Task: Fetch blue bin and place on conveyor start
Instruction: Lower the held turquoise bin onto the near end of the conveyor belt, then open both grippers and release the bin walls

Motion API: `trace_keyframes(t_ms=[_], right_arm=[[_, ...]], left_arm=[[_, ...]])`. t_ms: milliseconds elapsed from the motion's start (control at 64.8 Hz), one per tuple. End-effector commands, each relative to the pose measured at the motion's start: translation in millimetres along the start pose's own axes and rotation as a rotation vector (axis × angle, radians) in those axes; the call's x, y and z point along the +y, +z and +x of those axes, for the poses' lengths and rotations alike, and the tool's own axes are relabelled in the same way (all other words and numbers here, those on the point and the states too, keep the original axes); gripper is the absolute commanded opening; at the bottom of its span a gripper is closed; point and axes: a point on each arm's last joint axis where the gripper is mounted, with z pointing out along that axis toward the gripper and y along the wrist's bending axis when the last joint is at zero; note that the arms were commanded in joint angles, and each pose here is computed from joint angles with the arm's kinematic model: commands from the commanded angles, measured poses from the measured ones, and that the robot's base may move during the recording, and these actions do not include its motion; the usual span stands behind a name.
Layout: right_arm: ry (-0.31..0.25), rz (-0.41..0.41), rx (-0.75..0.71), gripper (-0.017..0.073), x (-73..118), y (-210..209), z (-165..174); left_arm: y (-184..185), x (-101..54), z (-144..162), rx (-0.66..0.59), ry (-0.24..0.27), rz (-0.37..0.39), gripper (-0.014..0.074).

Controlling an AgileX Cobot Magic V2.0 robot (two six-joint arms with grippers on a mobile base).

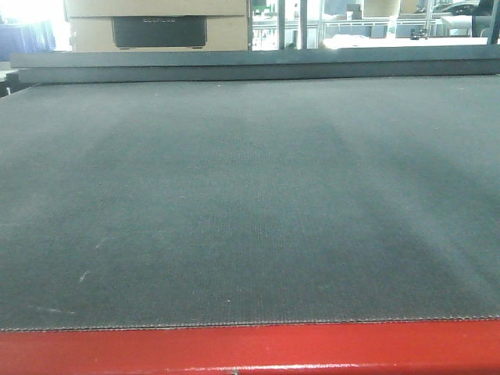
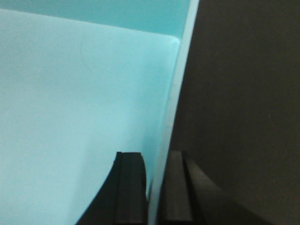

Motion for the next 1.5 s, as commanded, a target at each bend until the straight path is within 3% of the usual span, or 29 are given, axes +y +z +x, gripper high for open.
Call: trace_keyframes(t_ms=[0,324,571,694,787,941,1018,1188,1311,1404,1481], right_arm=[[-0.03,0.018,0.019,-0.0153,-2.7,5.6,8.6],[-0.012,0.036,0.216,-0.0153,-13.0,84.1,57.2],[-0.005,0.043,0.285,-0.0153,-17.4,122.5,72.4],[-0.004,0.045,0.298,-0.0135,-18.4,131.8,75.5],[-0.004,0.045,0.31,-0.002,-18.4,132.1,76.6],[-0.003,0.045,0.325,0.0408,-18.3,130.3,77.6],[-0.004,0.044,0.319,0.058,-18.0,127.3,76.4],[-0.005,0.048,0.278,0.0549,-18.6,111.2,69.7],[0.017,0.068,0.228,0.05,-28.7,92.3,62.1],[0.047,0.096,0.215,0.0419,-41.9,80.1,59.6],[0.081,0.13,0.216,0.0293,-57.5,69.5,59.1]], left_arm=[[14.2,5.2,4.9,0.02,0.028,-0.02,-0.0111],[90.0,5.9,72.8,0.244,0.064,-0.038,-0.0111],[116.1,6.9,104.9,0.297,0.076,-0.03,-0.0111],[120.4,7.1,107.5,0.306,0.077,-0.031,-0.0025],[120.3,7.1,107.5,0.306,0.077,-0.031,0.0148],[119.5,7.3,107.4,0.307,0.077,-0.032,0.0623],[114.6,7.5,104.9,0.299,0.075,-0.031,0.0579],[88.6,10.0,90.9,0.23,0.073,-0.029,0.0535],[62.7,21.3,80.3,0.189,0.055,-0.05,0.0534],[49.6,32.6,77.3,0.187,0.081,-0.071,0.0523],[43.0,45.4,80.5,0.207,0.102,-0.099,0.0487]])
